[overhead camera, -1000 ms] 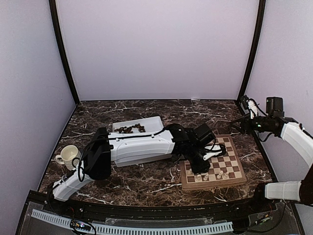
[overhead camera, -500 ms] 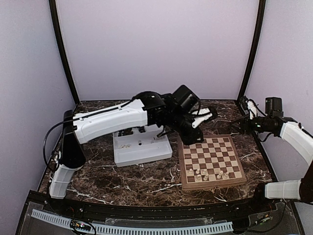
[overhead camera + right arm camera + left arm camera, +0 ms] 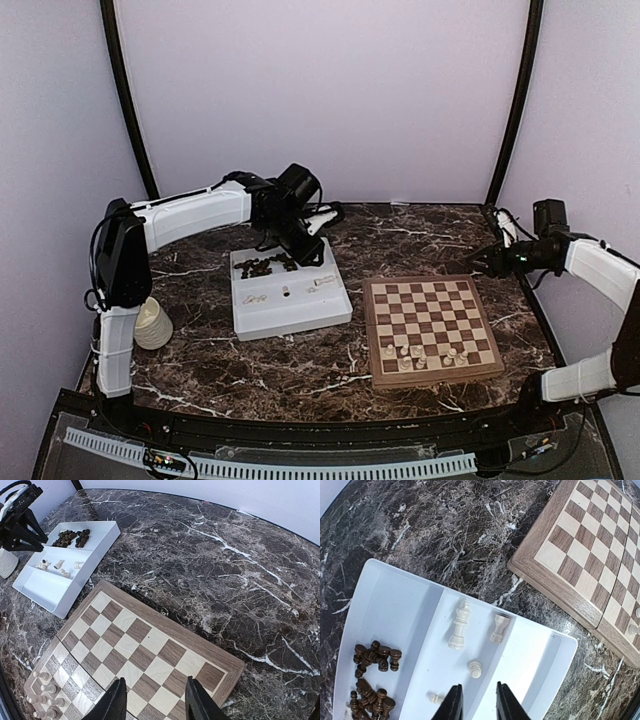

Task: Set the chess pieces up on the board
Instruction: Pick up the queen from the storage box.

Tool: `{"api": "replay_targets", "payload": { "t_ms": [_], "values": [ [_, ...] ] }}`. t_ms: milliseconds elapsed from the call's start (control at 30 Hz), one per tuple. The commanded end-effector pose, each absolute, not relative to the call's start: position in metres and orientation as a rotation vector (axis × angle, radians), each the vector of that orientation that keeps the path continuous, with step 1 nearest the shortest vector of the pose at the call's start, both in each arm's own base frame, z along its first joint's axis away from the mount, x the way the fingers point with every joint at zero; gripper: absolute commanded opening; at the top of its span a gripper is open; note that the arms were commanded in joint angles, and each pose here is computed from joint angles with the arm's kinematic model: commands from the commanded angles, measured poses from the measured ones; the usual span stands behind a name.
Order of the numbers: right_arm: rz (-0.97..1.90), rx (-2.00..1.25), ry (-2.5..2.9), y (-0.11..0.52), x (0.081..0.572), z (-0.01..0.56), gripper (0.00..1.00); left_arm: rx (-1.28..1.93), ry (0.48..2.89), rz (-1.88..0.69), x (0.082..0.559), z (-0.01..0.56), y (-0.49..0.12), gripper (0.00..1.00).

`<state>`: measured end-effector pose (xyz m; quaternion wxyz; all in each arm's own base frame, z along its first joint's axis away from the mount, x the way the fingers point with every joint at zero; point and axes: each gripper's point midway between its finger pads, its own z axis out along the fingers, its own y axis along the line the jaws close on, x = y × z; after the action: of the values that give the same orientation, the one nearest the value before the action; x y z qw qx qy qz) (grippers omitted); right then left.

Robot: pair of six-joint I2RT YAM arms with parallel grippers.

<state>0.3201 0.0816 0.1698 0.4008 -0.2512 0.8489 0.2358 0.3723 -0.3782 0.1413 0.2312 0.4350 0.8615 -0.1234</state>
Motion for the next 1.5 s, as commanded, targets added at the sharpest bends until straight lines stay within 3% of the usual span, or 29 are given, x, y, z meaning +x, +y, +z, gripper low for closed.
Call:
{"api": "replay_targets", "payload": {
  "t_ms": [0, 267, 1300, 1467],
  "values": [
    [0.611, -0.669, 2.123, 0.085, 0.322, 0.176, 0.41, 1.230, 2.391, -0.461, 0.379, 0.134, -0.373, 0.24],
    [0.609, -0.672, 2.146, 0.084, 0.321, 0.166, 0.41, 1.260, 2.445, -0.454, 0.392, 0.095, -0.379, 0.23],
    [0.610, -0.666, 2.144, 0.084, 0.321, 0.166, 0.41, 1.325, 2.511, -0.336, 0.396, 0.040, -0.382, 0.29],
    [0.619, -0.662, 2.142, 0.085, 0.321, 0.168, 0.41, 1.326, 2.534, -0.276, 0.395, 0.034, -0.374, 0.14]
  ]
}}
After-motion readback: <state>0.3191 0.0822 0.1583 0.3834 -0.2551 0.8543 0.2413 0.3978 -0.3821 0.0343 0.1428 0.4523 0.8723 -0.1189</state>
